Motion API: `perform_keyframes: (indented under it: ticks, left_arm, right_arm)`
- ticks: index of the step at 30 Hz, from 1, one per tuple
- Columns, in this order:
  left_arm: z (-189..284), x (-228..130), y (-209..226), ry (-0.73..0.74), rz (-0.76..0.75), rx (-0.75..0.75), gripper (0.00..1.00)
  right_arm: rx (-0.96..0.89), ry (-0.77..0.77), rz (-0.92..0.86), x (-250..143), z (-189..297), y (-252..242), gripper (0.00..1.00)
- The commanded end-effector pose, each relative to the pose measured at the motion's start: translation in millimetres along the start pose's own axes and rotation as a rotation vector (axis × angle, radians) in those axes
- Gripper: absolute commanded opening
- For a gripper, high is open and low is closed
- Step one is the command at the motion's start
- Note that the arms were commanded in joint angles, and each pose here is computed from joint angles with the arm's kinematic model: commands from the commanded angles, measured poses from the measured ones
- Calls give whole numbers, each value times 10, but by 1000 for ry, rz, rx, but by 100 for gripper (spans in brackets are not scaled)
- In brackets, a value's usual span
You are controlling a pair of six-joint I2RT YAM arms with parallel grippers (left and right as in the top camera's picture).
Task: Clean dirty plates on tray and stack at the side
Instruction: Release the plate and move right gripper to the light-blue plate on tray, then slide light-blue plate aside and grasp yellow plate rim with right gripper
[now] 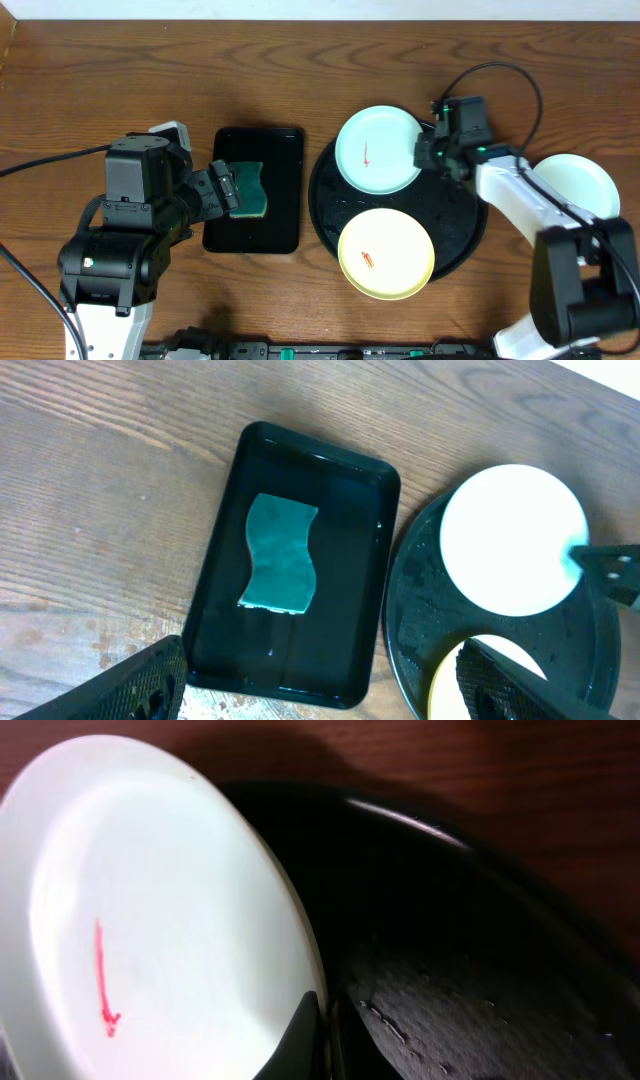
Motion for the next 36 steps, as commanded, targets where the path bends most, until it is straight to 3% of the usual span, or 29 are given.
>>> perform_keyframes:
  ticks: [1,4,10,17,22,29,31,34,36]
  left_arm:
    - [33,29,-5,-11,-5,-2,87]
    - [33,29,-4,-11,-5,-2,87]
    - [33,29,-4,-11,-5,-2,87]
    - [33,29,-4,-11,-5,-2,87]
    - [33,29,-4,-11,-5,-2,87]
    - [33,28,-5,-11,-5,-2,87]
    - [33,29,-4,-11,-5,-2,87]
    - [33,29,-5,-11,-5,-2,87]
    - [33,29,-4,-11,-5,-2,87]
  right_arm:
    - [-60,-14,-33,-19,-161,-14,2]
    - [-59,-26,-33,37,-83,-30,29]
    - [-21,-3,20,71,425,27,38]
    - [-53,279,63,-519,841,-43,27]
    - [-133,490,88,-1051,774,-156,29]
    - [-108,582,82,-1503,560,-297,30]
    - [-101,582,80,-1578,515,-338,24]
    - [-91,549,85,-1550,467,-337,1]
    - [-68,504,91,-1453,438,-286,1]
Point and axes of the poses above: each gripper's point midway between its finger pads, its own z axis back along the fingers, its own y axis along the line the jaws close on, x = y × z, the point moved 5 cm from there along z, back along the fingers, and after that the axes turned 11 degrees about -z, right-handed, at the moved point
